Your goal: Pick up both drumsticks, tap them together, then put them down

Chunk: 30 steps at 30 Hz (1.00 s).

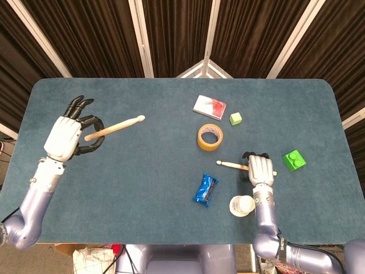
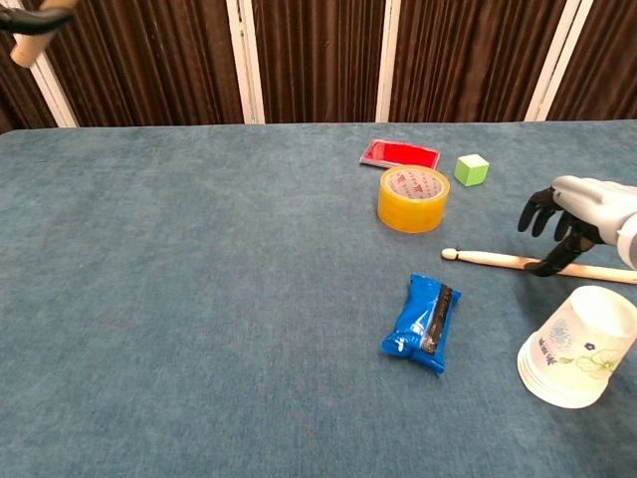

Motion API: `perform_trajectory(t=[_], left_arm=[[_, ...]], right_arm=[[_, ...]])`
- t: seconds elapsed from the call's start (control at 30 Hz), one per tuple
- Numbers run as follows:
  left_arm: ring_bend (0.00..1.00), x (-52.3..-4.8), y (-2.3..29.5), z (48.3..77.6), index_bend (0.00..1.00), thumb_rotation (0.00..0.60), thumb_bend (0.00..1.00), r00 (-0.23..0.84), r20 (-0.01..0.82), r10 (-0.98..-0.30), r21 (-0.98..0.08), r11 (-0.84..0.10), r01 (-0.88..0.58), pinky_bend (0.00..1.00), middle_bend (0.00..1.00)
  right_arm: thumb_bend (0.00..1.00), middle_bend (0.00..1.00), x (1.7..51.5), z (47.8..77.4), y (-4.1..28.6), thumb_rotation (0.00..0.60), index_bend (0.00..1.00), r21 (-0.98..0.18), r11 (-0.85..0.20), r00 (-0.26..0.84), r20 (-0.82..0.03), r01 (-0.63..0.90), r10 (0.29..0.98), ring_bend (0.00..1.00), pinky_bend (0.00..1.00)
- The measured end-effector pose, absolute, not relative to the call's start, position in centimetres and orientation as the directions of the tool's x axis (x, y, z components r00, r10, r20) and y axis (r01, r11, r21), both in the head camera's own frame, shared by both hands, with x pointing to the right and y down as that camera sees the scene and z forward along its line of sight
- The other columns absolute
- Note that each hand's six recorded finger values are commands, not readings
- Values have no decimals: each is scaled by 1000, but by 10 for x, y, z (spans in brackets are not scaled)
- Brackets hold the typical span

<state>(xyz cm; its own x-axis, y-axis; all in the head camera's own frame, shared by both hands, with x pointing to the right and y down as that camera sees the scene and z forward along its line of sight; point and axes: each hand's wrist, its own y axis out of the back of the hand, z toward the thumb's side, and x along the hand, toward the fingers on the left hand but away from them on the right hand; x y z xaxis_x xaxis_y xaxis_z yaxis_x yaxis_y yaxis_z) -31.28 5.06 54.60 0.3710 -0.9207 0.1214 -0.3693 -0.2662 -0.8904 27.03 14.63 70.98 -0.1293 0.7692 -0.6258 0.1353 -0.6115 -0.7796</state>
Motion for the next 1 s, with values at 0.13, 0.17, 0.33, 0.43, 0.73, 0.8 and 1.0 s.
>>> perform_trajectory(t=[0.13,0.17,0.33,0.43,0.73,0.8,1.0], left_arm=[[119,-322,50,540,609,600,527,361,112,-926,-892,-254,-375,4,590],[119,-324,50,540,610,600,527,359,110,-927,-891,-252,-377,4,590],[119,-332,51,536,614,600,527,348,106,-931,-887,-248,-391,4,591],[119,-337,53,532,614,600,527,348,102,-932,-885,-245,-396,4,591],[119,-336,57,533,614,600,527,359,109,-927,-887,-253,-385,4,590],[119,-336,57,533,614,600,527,360,109,-927,-888,-254,-383,4,591],[119,-338,57,531,615,600,527,356,112,-928,-890,-253,-380,4,592]], right_arm=[[298,338,280,710,149,600,382,-803,-590,-129,-596,82,793,346,170],[298,341,283,710,150,600,385,-806,-587,-129,-591,74,796,347,170],[298,365,301,707,155,600,404,-815,-577,-137,-578,51,805,363,170],[298,379,309,706,159,600,409,-815,-578,-137,-578,47,804,371,170],[298,410,313,717,163,600,420,-808,-588,-138,-587,39,798,396,170],[298,414,313,719,163,600,426,-808,-587,-141,-586,39,798,403,170],[297,427,316,724,162,600,453,-811,-585,-151,-582,30,799,415,170]])
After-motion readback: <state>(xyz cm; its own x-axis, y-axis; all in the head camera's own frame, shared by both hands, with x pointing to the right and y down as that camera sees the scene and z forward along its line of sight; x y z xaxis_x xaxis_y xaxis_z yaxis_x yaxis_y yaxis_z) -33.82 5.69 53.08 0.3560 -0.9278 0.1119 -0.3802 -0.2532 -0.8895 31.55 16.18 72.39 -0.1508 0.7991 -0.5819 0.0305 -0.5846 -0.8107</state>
